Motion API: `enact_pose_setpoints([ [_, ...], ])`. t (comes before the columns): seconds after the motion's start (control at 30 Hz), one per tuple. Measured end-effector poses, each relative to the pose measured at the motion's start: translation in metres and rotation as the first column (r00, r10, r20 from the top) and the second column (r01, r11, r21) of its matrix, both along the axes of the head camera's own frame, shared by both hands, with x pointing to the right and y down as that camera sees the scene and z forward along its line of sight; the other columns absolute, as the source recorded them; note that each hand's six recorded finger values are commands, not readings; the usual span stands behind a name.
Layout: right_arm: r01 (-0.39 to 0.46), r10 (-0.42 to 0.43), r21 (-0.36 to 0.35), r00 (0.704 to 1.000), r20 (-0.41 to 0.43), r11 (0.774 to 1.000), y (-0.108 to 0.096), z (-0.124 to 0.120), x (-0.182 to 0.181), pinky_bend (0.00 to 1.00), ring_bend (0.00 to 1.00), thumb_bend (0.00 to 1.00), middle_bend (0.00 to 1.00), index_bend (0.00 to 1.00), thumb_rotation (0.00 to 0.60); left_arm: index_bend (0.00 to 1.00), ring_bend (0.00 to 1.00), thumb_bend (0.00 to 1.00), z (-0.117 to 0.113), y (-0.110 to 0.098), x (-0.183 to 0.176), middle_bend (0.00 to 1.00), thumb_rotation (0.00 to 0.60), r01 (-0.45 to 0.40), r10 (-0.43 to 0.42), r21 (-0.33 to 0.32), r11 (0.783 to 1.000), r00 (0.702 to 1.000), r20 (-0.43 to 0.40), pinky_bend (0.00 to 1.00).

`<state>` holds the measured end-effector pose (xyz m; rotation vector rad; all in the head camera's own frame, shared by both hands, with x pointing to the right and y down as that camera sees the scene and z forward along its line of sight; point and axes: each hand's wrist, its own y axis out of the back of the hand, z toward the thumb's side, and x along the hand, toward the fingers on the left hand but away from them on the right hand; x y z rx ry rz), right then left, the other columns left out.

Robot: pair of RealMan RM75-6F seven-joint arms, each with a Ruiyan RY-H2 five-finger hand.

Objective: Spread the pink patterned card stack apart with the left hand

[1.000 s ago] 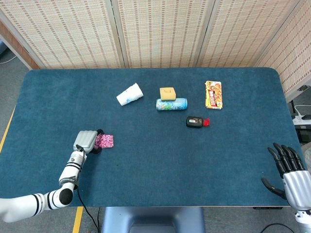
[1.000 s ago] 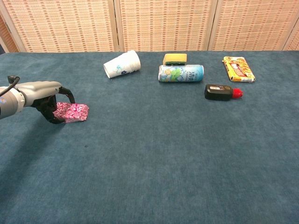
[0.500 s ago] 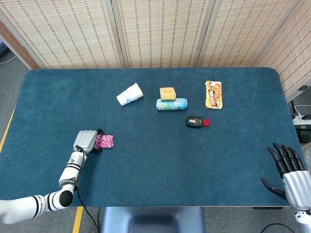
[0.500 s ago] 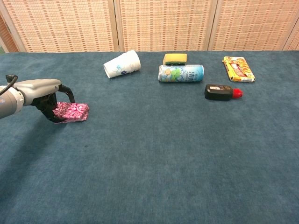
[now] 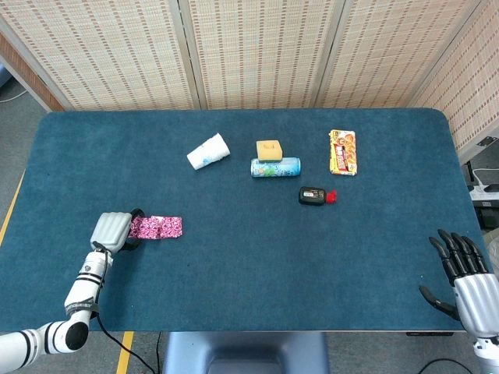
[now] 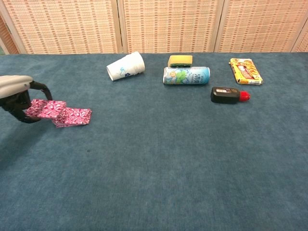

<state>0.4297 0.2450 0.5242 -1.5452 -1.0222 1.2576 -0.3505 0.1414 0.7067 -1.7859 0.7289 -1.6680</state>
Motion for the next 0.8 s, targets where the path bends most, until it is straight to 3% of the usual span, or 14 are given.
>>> enact_pose_setpoints([
  [0.4,-0.002,0.002,0.000,1.000,-0.001,1.000,0.000,0.000,0.000,0.09,0.00,0.13,0.03,0.08,0.600,0.39,1.00,0.32,0.013,0.012,-0.054,1.00,0.600,0.025,-0.024,-0.007,1.000,0.995,0.099,1.00],
  [0.6,-0.006,0.006,0.003,1.000,0.002,1.000,0.000,-0.001,0.001,0.09,0.00,0.13,0.03,0.08,0.600,0.25,1.00,0.31,0.028,0.021,-0.063,1.00,0.600,0.032,-0.025,-0.053,0.998,0.991,0.128,1.00],
  [0.8,-0.005,0.005,0.004,1.000,0.002,1.000,0.000,-0.001,0.001,0.09,0.00,0.13,0.03,0.08,0.600,0.12,1.00,0.31,0.028,0.023,-0.065,1.00,0.600,0.033,-0.024,-0.066,0.997,0.991,0.129,1.00],
])
